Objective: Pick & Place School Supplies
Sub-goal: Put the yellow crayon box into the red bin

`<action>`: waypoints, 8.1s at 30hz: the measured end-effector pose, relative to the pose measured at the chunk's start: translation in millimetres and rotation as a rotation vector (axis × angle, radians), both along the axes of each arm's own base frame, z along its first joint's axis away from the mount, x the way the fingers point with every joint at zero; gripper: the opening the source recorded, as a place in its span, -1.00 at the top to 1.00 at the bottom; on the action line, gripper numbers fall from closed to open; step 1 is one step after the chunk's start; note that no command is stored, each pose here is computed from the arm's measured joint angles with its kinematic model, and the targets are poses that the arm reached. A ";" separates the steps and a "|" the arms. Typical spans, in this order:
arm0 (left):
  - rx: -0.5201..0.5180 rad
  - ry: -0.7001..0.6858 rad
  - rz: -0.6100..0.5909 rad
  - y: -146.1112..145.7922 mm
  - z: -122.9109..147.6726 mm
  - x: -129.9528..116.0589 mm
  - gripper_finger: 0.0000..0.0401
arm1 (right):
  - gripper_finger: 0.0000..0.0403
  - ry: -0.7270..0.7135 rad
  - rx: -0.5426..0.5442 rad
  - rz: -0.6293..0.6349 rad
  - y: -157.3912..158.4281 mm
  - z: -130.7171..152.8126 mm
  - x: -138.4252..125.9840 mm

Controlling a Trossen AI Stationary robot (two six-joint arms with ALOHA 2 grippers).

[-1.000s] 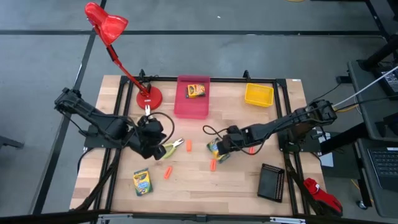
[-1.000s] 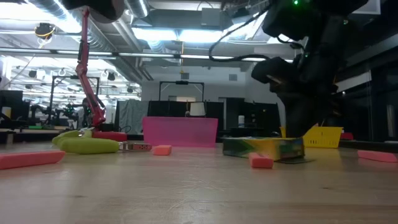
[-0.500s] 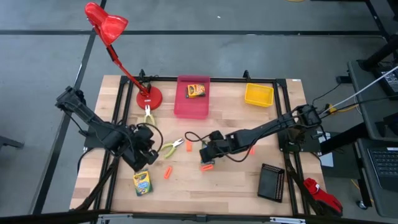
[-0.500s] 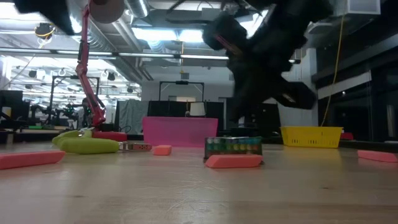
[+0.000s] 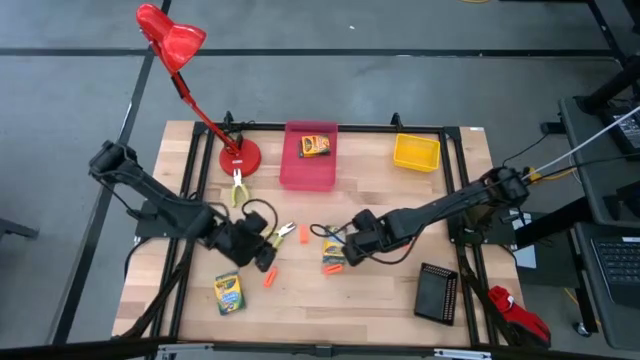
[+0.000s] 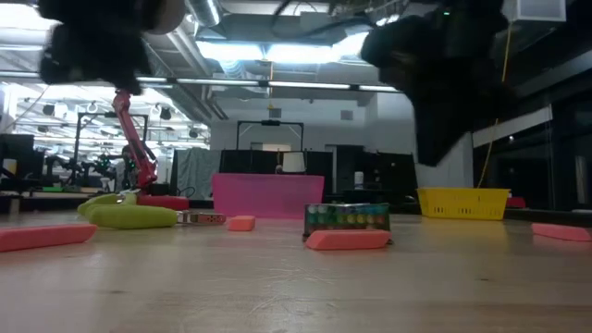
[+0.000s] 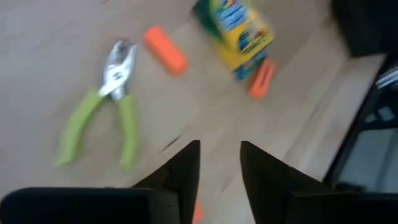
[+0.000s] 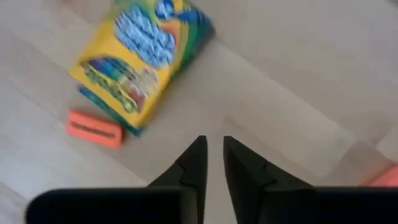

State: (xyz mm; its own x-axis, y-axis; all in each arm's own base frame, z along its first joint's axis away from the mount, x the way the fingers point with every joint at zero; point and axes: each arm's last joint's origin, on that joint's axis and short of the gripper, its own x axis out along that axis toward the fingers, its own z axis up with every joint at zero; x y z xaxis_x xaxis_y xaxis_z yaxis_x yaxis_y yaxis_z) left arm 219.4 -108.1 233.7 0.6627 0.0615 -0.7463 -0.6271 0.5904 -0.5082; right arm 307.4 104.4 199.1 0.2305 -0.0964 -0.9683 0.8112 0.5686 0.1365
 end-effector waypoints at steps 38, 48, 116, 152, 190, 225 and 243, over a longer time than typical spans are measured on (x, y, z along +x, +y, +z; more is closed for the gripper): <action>-0.337 0.005 0.182 72.9 -111.9 119.3 0.99 | 0.63 -0.111 0.025 0.088 -37.7 -43.6 4.7; -0.342 -0.030 0.191 86.7 -110.7 123.3 0.99 | 0.63 -0.171 0.043 0.070 -43.8 -46.0 14.1; -0.298 -0.044 -0.006 111.1 -59.2 136.3 0.98 | 0.81 -0.287 0.028 0.082 -57.6 -15.9 44.3; -0.237 0.168 0.030 97.0 -103.3 133.1 0.99 | 0.81 -0.053 0.086 0.085 -53.9 -54.5 2.6; -0.272 0.081 0.048 97.3 -90.6 135.7 0.99 | 0.81 -0.199 0.090 0.077 -59.4 -46.9 21.2; -0.090 -0.005 0.171 138.8 -42.8 117.9 0.99 | 0.93 -0.343 -0.095 0.092 -130.7 15.6 37.3; 0.043 -0.057 0.310 214.4 -14.4 89.8 0.99 | 0.93 -0.415 -0.233 0.120 -217.8 52.7 59.8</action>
State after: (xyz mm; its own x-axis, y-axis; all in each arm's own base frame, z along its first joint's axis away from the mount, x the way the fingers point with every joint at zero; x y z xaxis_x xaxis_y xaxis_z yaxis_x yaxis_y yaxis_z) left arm 309.2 106.3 219.4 0.6479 0.2976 -0.7012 -0.7520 0.3970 -0.5263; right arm 367.2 -113.4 251.7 0.6152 -0.2490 -0.7480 0.6421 0.7087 0.2922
